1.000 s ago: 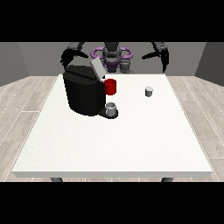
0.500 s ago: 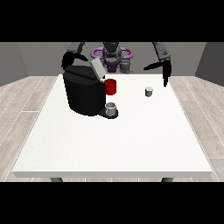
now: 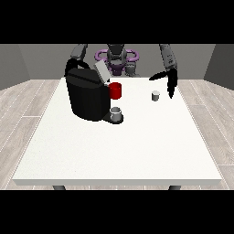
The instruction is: Insert the coffee pod into the coffee machine and close the lid
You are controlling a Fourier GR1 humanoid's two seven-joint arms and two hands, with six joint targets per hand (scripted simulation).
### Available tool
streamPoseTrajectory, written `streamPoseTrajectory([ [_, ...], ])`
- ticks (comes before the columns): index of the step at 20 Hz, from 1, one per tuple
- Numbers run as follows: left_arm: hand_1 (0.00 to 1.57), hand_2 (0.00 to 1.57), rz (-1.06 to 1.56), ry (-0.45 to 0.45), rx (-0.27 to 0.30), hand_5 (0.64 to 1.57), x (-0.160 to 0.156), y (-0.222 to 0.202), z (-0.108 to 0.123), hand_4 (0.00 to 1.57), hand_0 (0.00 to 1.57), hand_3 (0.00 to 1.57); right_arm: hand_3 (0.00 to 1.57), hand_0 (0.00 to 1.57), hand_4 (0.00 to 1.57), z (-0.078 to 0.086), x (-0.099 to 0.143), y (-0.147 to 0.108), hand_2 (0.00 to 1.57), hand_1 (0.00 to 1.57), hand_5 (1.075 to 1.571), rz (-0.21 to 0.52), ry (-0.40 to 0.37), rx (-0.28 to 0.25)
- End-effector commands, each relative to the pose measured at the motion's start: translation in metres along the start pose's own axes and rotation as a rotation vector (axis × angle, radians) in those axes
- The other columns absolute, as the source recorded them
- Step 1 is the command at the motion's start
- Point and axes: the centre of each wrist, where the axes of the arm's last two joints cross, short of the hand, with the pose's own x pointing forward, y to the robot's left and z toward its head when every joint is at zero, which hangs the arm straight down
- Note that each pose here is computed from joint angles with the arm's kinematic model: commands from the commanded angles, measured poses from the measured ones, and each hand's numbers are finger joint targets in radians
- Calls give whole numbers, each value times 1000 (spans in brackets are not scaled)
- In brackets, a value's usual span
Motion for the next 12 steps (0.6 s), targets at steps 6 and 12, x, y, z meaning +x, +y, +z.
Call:
streamPoseTrajectory([
  [6, 446, 606, -109, 74, -43, 1571, 1, -41, -20, 0, 446, 295, 0, 0, 410, -8, -11, 6, 0, 0, 1571, 31, 95, -3],
  [12, 704, 775, -252, 90, -31, 1571, -32, 8, -4, 0, 704, 487, 0, 0, 386, -10, 8, 13, 0, 0, 1571, 16, 27, 3],
])
